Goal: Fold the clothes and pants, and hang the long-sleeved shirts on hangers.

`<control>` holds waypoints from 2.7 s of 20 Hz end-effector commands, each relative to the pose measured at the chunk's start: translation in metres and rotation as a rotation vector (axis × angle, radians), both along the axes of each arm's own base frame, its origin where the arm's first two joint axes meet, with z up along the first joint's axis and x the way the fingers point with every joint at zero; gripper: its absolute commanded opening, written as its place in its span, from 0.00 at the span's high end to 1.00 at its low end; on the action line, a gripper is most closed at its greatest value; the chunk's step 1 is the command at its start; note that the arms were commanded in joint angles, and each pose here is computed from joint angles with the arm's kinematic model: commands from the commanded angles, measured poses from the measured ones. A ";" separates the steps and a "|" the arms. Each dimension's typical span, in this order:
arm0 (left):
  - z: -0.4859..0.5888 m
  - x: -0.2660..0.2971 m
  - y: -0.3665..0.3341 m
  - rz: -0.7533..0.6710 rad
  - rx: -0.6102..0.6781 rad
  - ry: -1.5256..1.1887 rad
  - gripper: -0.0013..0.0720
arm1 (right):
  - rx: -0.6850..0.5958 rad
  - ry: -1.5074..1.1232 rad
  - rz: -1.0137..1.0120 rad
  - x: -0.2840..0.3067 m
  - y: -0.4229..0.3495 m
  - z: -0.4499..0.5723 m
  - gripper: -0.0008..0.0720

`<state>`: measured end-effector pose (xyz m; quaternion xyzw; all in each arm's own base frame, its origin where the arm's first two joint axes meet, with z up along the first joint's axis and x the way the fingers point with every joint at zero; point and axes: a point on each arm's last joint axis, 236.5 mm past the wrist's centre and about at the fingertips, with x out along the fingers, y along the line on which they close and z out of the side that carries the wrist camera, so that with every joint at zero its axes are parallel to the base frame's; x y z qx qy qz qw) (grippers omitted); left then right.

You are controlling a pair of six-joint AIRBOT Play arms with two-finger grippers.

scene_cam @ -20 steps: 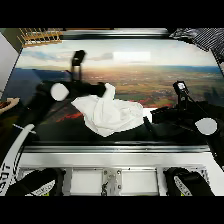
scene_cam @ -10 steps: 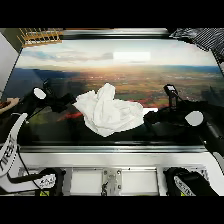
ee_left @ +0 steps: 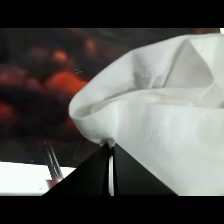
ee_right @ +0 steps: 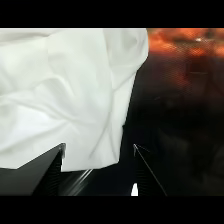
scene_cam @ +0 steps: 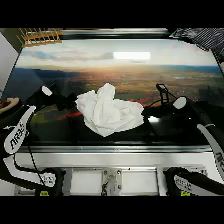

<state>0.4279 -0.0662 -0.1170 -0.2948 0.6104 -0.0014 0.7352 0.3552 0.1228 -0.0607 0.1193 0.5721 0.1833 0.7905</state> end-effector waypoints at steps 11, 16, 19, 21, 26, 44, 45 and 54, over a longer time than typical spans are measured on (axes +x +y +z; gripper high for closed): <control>0.066 0.017 0.021 0.024 0.022 -0.161 0.98 | 0.175 -0.001 0.156 0.015 0.050 -0.003 0.97; 0.300 0.031 0.065 0.065 0.120 -0.678 0.98 | 0.127 -0.544 0.190 0.062 0.036 0.213 0.97; 0.464 -0.026 0.067 0.075 0.219 -1.049 0.98 | 0.115 -0.922 0.168 0.030 0.027 0.372 0.97; 0.538 -0.081 0.054 0.064 0.268 -1.239 0.98 | 0.115 -1.135 0.125 -0.010 0.018 0.450 0.97; 0.612 -0.193 0.027 0.052 0.322 -1.485 0.98 | 0.135 -1.378 0.051 -0.100 0.002 0.530 0.97; 0.263 0.007 0.013 -0.015 0.093 -0.664 0.98 | -0.094 -0.705 -0.211 0.156 -0.050 0.257 0.97; 0.257 0.033 0.009 -0.033 0.107 -0.680 0.98 | -0.093 -0.722 -0.237 0.173 -0.053 0.247 0.97; 0.164 0.101 0.072 0.022 0.047 -0.354 0.15 | -0.181 -0.562 -0.216 0.136 -0.103 0.222 0.40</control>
